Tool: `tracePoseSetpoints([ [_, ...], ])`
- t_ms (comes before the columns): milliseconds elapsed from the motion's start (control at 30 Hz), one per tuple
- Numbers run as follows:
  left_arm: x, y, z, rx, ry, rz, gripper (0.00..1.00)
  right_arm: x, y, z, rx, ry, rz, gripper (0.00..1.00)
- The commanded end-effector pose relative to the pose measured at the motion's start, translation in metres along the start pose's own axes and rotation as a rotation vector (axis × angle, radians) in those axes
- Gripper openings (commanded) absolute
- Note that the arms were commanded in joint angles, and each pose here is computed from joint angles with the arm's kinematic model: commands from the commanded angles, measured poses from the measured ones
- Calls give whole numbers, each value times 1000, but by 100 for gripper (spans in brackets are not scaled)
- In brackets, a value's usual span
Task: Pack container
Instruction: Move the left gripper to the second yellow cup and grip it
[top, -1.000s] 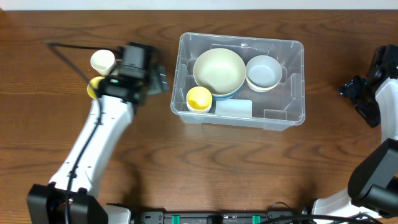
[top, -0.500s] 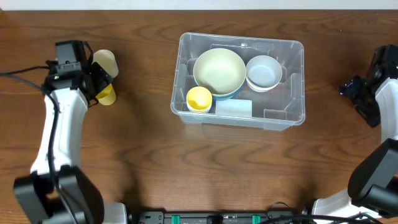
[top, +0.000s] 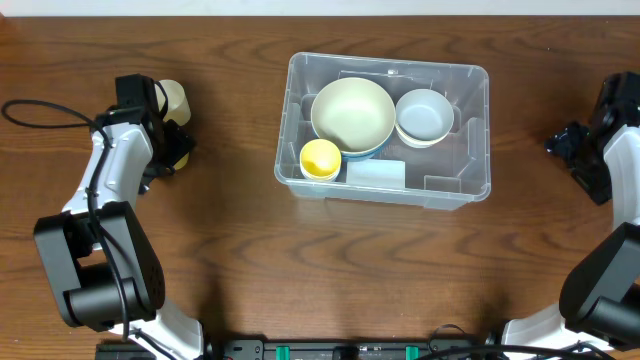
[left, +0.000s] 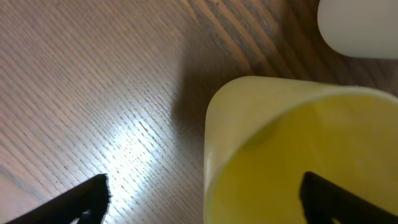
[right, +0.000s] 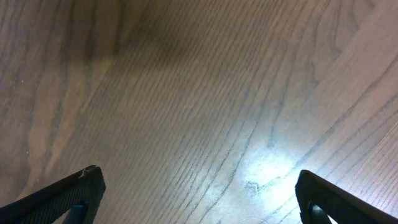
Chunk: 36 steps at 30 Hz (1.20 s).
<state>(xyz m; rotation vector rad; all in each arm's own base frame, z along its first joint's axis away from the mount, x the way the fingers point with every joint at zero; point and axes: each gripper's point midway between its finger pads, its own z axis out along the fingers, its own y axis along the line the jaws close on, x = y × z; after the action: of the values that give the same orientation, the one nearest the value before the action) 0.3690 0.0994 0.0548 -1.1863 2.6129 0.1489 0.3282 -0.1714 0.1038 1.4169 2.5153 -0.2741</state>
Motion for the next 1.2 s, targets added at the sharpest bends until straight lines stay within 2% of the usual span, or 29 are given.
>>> tracePoseSetpoints([
  [0, -6, -2, -3, 8, -9, -14, 84, -1, -3, 2, 12, -1, 18, 99],
  [333, -15, -3, 0, 15, -41, -25, 83, -1, -3, 2, 12, -1, 18, 99],
  [767, -8, -3, 17, 7, 1, -27, 80, -1, -3, 2, 12, -1, 18, 99],
  [900, -7, -5, 20, 10, 8, -27, 72, -1, -3, 2, 12, -1, 18, 99],
  [967, -7, -5, 20, 12, 6, -27, 64, -1, -3, 2, 12, -1, 18, 99],
  [1100, -7, -5, 20, 12, 6, -27, 30, -1, -3, 2, 12, -1, 18, 99],
  [1167, -7, -5, 20, 12, 6, -27, 19, -1, -3, 2, 12, -1, 18, 99],
])
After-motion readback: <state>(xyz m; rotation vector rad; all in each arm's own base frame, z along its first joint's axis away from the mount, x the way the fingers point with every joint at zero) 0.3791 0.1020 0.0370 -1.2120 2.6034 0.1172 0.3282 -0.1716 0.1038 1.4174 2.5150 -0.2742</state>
